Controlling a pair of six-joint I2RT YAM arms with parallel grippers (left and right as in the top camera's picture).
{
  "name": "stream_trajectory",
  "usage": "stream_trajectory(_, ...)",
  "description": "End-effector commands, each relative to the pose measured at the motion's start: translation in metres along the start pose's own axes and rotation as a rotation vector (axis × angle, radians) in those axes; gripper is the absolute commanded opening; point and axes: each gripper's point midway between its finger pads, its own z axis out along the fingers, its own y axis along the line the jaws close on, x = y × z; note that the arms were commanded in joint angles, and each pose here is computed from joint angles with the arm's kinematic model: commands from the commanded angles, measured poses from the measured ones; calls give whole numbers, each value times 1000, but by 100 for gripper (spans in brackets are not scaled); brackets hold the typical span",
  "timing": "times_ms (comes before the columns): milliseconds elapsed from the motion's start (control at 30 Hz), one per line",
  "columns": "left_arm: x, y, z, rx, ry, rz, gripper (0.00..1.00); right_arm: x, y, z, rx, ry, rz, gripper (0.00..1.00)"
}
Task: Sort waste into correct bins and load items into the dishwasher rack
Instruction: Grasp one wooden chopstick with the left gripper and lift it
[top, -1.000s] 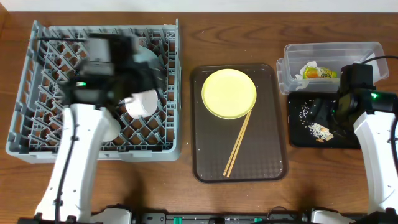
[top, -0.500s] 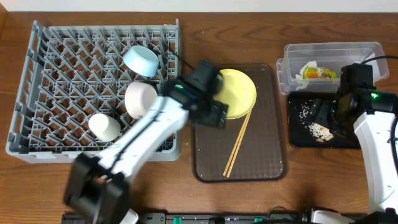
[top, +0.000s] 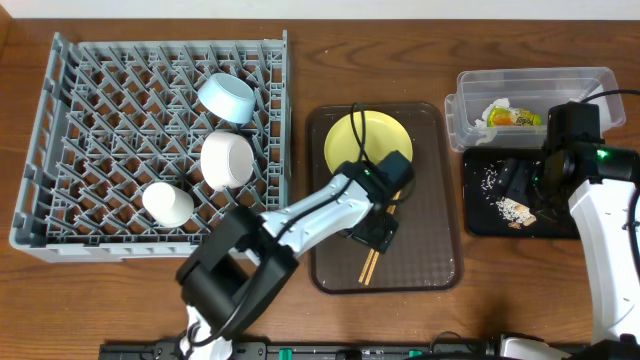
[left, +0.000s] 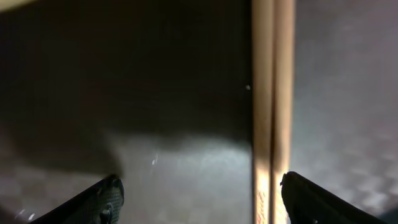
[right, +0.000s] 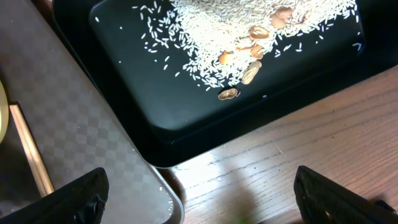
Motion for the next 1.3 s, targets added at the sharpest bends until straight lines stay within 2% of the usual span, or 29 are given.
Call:
stream_trajectory(0,2,6,10,-46,8,-5,82,-2,-2,-3,-5,-7,-3,93)
stream_trajectory(100,2,7,14,-50,15,-5,78,-2,-2,-3,-5,-7,-9,93)
stream_trajectory(333,0,15,14,-106,-3,-29,52,-2,-2,-3,-5,-7,-9,93)
stream_trajectory(500,1,17,13,-117,-3,-28,45,-1,-2,-3,-5,-7,-10,93)
stream_trajectory(633,4,18,13,-123,11,-28,28,-1,-2,-3,-4,-4,-10,93)
stream_trajectory(767,11,20,13,-132,38,-29,23,-1,-2,-3,-4,-4,-10,93)
stream_trajectory(867,14,21,12,-136,50,-29,11,-1,-2,-3,-4,-4,-17,93)
stream_trajectory(967,13,21,12,-136,48,-29,6,0,-2,-3,-3,-2,-18,93)
stream_trajectory(1267,22,22,-11,-136,55,21,6,0,-3,-3,-2,-1,-18,93)
